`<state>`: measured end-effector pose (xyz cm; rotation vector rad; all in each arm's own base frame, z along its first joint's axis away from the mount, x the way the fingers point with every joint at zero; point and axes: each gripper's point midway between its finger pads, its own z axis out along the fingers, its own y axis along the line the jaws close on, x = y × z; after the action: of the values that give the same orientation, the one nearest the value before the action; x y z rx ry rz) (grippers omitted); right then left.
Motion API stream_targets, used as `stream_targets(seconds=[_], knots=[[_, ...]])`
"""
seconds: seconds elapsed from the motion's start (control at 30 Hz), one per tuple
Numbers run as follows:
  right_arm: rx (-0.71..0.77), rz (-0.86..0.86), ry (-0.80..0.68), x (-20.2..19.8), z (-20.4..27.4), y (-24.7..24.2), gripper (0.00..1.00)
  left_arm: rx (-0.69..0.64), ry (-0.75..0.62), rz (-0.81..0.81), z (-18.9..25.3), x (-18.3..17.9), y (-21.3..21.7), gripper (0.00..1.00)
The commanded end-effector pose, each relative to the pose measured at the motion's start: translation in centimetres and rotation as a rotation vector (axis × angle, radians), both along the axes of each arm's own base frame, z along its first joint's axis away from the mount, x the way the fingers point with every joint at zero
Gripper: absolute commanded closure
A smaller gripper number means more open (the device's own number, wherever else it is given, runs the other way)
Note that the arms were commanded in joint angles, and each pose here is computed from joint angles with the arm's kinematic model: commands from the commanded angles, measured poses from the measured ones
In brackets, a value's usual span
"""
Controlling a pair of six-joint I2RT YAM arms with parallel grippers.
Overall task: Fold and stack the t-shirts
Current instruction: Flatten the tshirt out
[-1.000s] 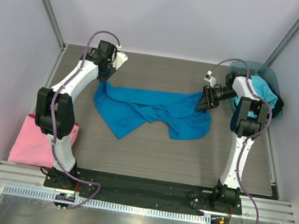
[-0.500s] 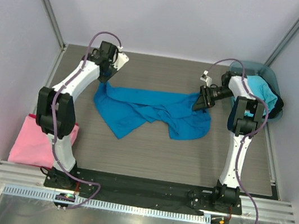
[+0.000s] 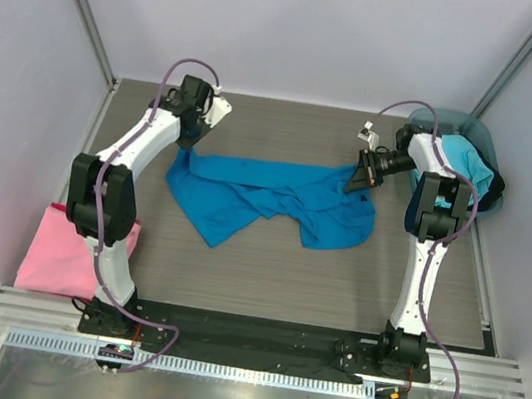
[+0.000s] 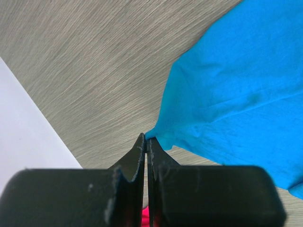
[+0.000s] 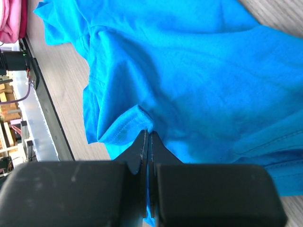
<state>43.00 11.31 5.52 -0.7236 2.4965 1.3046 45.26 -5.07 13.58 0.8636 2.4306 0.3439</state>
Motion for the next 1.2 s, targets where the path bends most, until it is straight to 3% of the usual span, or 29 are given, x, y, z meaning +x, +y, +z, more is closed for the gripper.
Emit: stream_targets(seconds=[0.0, 0.27, 0.57, 0.67, 0.8, 0.93, 1.17], knots=[[0.023, 0.003, -0.133, 0.7, 5.1, 0.1, 0.99, 0.028, -0.033, -0.012, 1.0, 0.3, 0.3, 1.0], [-0.022, -0.004, -0.362, -0.3, 13.5, -0.3, 0.99, 0.034, -0.115, -0.002, 4.3, 0.0, 1.3, 1.0], [-0.026, -0.08, -0.465, -0.5, 17.5, -0.2, 0.99, 0.022, -0.193, 0.018, 7.6, 0.2, 2.1, 1.0], [-0.055, -0.154, -0.645, 1.0, 22.9, -0.6, 0.99, 0.008, -0.259, 0.051, 10.2, 0.6, 2.9, 1.0], [-0.109, -0.265, -0.886, 2.4, 30.3, -1.8, 0.99, -0.063, -0.493, 0.099, 19.9, 2.0, 4.1, 1.0], [-0.09, -0.399, -1.102, 2.7, 39.7, -2.6, 0.99, -0.11, -0.741, 0.1, 30.4, 1.1, 4.3, 1.0], [-0.079, -0.533, -1.461, -2.0, 51.8, -3.7, 0.99, -0.15, -0.984, 0.08, 39.8, -4.2, 4.9, 1.0]])
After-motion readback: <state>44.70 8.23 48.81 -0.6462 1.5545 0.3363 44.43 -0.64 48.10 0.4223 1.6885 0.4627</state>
